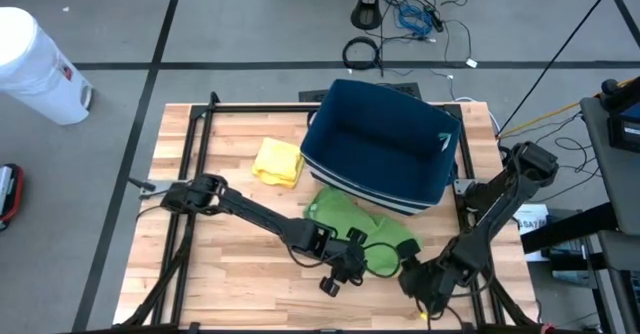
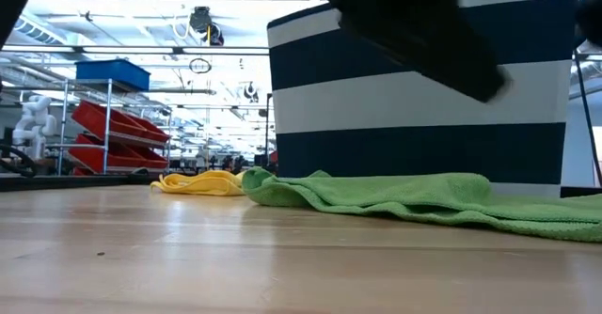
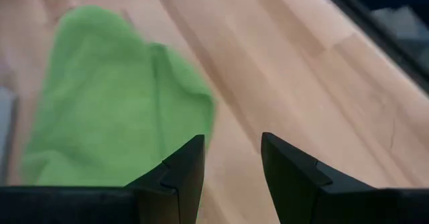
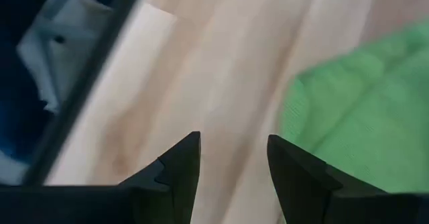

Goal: Fold towel
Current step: Fold the green towel

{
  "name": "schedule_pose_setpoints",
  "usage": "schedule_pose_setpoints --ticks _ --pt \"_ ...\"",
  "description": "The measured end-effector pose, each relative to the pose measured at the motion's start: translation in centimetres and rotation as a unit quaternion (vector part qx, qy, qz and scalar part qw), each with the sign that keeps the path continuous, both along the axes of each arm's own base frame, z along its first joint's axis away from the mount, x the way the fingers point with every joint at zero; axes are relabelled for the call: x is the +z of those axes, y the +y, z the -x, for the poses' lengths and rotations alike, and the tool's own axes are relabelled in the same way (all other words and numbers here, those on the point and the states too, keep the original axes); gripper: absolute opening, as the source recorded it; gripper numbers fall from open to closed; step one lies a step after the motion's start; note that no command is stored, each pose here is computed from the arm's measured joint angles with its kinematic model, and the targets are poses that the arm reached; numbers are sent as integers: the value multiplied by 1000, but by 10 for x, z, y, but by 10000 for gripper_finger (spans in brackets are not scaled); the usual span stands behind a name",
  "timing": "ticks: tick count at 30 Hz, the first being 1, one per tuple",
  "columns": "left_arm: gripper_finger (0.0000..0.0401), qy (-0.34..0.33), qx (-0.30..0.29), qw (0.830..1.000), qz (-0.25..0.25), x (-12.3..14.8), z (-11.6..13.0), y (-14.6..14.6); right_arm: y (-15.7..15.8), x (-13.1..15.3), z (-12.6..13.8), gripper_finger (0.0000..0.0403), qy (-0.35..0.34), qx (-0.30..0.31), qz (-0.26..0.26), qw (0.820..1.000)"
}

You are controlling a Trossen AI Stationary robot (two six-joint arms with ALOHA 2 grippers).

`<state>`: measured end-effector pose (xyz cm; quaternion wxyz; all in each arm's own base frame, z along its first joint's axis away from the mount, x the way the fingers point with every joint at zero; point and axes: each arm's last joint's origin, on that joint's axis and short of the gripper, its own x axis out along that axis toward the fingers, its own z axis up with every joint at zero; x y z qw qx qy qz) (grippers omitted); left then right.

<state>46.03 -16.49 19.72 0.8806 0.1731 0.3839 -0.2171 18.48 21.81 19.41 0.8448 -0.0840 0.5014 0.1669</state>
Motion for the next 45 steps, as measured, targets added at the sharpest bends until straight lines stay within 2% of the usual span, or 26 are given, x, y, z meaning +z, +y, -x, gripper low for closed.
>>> schedule_pose_setpoints --ticks 6,11,21,29,35,38,45 --pt "154 15 0 1000 3 -31 -9 -2 -15 -26 8 151 -15 -40 35 998" --pt "154 2 2 1000 10 -47 -16 -4 -21 -38 11 127 -16 -47 35 998" --pt "154 -81 -18 995 59 -33 -27 -9 -36 -50 12 101 -24 -82 74 994" --pt "154 -61 -3 996 62 -58 -33 -4 -38 -56 14 102 -26 -87 62 994" --pt "154 -71 9 995 73 -72 -39 -1 -41 -60 15 99 -25 -95 59 993" --pt "154 -77 15 994 80 -73 -41 0 -41 -60 14 80 -25 -96 59 993" --pt "154 -84 20 993 85 -73 -43 3 -43 -61 12 7 -6 -92 49 995"
